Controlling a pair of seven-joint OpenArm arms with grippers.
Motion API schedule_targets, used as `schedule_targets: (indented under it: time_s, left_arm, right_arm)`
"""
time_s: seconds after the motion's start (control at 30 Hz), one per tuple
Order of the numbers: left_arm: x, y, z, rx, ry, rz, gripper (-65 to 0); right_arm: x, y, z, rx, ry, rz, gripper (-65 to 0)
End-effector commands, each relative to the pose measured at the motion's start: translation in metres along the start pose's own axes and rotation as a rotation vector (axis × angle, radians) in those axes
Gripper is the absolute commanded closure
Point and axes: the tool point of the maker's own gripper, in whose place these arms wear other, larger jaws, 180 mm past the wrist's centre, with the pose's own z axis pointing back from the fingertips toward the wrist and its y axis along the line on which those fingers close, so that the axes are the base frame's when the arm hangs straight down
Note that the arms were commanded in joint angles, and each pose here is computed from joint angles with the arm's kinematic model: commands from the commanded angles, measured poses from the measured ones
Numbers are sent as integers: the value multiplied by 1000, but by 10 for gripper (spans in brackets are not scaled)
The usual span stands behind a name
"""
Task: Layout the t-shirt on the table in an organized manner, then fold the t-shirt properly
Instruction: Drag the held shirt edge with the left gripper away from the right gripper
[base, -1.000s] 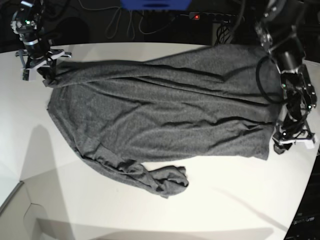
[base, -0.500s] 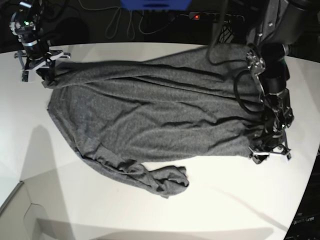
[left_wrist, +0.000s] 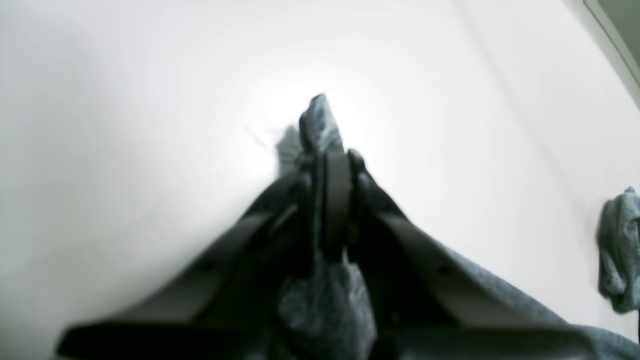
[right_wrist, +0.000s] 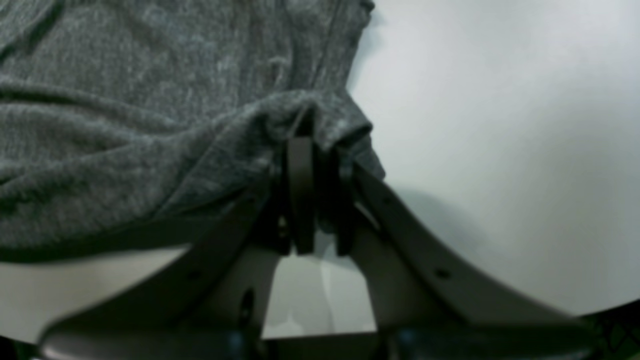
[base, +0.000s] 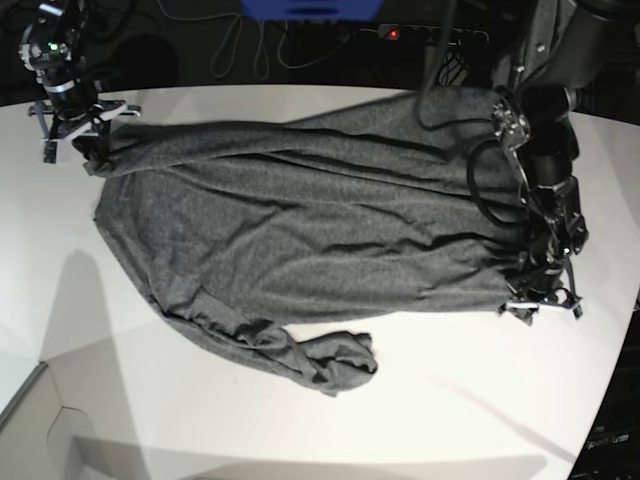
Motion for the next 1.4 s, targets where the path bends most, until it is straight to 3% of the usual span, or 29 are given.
schedule_targets:
  time_s: [0.0,0.5,0.67,0.8,0.9,0.97,1.23,1.37]
  left_arm:
    - [36,-8,-1,-22,-87,-2,0]
    - [154,-80,-3,-136,-297,0,-2]
    - [136,-101,-14,-164,-232,-78,-5]
    - [135,-94,-18,-150,-207,-78,-5]
    - [141,-94,-19,-150,-253,-62,-9]
    - [139,-89,-21,-138,-266,-61,-54]
    - [146,-76,-19,-119,-293,-53,-394]
    - [143,-76,-19,-125,-285,-49,-462]
  right_arm:
    - [12,-2,2,4,-41,12,-77]
    - [12,-2,3,2,-41,12,-77]
    - [12,-3,3,-1,-42,12,-77]
    - [12,-3,4,-1,-42,13,-77]
    - [12,-4,4,-2,-42,13,-77]
    - [12,-4,4,-2,-42,14,-77]
    - [10,-3,5,-1,-38,14,-77]
    - [15,-3,3,0,-49,14,-81]
